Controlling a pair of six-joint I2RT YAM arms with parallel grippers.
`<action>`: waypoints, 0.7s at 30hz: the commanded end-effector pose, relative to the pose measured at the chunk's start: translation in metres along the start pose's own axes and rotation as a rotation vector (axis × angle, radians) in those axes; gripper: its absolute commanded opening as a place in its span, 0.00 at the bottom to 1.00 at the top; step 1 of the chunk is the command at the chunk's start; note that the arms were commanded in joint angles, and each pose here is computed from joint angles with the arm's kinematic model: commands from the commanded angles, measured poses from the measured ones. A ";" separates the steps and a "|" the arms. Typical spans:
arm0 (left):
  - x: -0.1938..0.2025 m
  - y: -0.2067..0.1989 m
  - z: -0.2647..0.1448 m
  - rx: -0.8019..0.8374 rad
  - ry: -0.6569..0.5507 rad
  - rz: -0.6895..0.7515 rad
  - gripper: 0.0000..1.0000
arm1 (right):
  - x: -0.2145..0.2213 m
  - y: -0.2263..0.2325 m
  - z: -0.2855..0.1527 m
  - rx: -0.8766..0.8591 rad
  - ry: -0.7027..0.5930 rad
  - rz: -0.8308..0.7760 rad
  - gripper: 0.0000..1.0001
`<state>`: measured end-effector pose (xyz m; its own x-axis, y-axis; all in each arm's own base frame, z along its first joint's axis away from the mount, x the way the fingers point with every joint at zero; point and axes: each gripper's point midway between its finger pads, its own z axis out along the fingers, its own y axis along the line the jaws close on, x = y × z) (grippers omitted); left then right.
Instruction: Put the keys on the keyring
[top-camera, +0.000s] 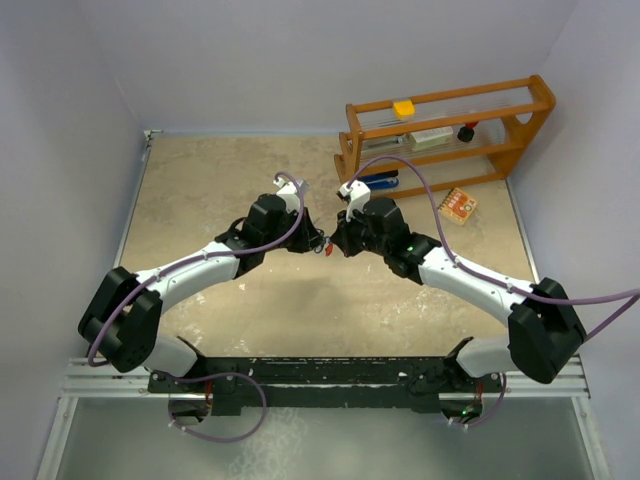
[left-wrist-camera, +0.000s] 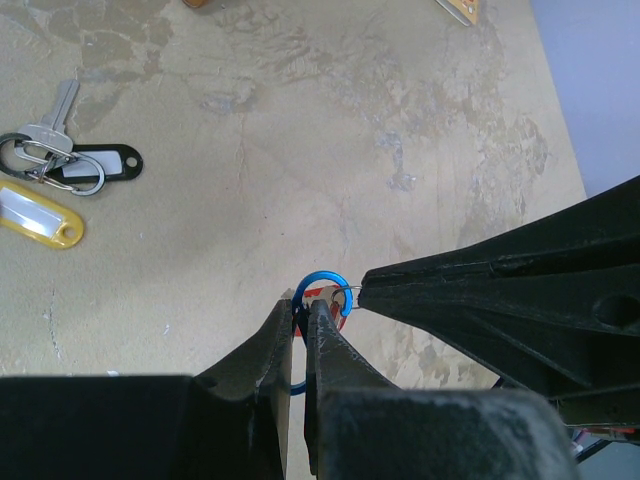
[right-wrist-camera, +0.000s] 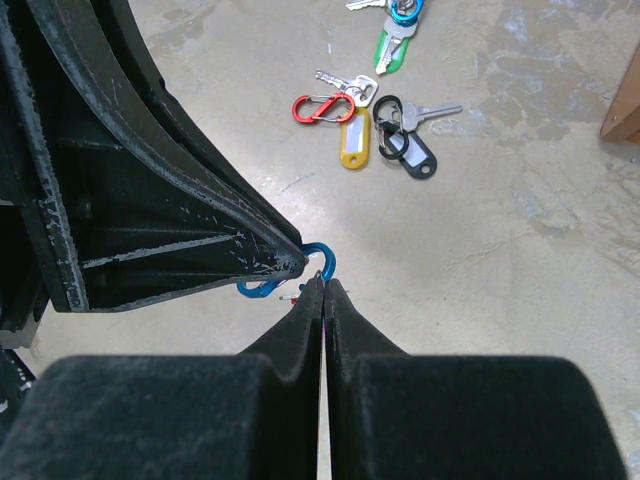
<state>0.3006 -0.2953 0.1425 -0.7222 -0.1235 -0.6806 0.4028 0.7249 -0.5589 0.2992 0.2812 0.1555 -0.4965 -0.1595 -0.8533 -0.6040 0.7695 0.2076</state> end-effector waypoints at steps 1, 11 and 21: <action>-0.026 -0.017 -0.004 0.047 -0.063 0.033 0.03 | -0.014 -0.003 -0.002 0.016 -0.047 -0.019 0.00; -0.026 -0.017 -0.005 0.047 -0.066 0.033 0.20 | -0.015 -0.004 -0.002 0.017 -0.049 -0.023 0.00; -0.026 -0.016 -0.005 0.046 -0.069 0.032 0.26 | -0.014 -0.004 -0.002 0.018 -0.046 -0.028 0.00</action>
<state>0.3005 -0.2954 0.1427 -0.7220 -0.1231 -0.6809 0.4039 0.7240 -0.5592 0.2998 0.2805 0.1553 -0.4930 -0.1634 -0.8545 -0.6042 0.7710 0.2012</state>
